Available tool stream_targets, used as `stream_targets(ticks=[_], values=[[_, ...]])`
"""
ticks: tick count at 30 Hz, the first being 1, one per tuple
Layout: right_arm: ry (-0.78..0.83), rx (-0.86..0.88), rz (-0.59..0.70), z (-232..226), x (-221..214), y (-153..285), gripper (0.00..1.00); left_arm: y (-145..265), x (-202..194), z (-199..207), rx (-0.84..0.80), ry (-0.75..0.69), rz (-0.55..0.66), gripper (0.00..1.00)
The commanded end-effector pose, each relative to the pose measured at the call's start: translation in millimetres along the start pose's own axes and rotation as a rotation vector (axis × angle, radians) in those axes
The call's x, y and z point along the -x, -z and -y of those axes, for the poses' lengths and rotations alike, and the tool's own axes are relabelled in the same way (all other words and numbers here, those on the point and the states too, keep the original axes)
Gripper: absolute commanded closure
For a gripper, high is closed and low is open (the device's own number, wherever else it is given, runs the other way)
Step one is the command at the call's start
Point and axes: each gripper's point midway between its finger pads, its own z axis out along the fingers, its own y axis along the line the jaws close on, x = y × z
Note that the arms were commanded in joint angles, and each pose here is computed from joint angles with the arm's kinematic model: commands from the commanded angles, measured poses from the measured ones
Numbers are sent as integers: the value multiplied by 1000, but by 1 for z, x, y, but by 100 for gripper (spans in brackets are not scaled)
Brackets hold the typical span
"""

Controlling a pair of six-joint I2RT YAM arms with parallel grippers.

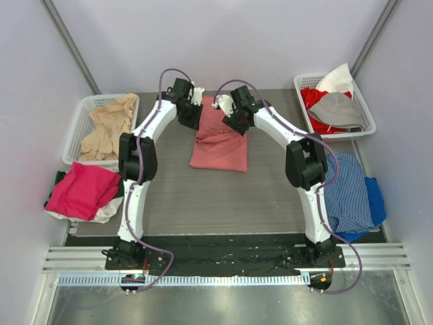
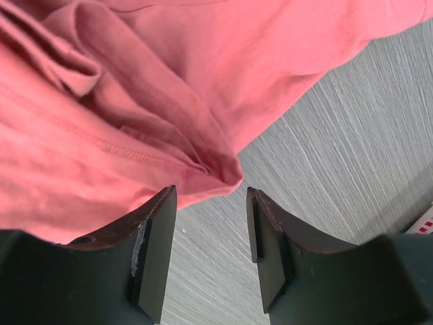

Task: Fold and stack the t-shirts
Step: Fold the tshirt

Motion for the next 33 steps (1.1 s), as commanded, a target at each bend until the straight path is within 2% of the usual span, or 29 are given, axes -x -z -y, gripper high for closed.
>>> stream_targets(ticks=[1,7,11,16,33], values=[[-44,-94,58,32,20,13,47,18,30,-12,64,2,110,69],[-54,-75,52,24,10,27,47,48,23,8,-4,-22,88,69],[-69,-61,54,17,4,35,47,62,0,21,-42,-54,37,69],[-80,-41,56,8,-4,40,47,83,-14,29,-55,-87,37,69],[-77,-21,38,-4,-16,42,47,38,-45,54,-171,-109,-88,70]])
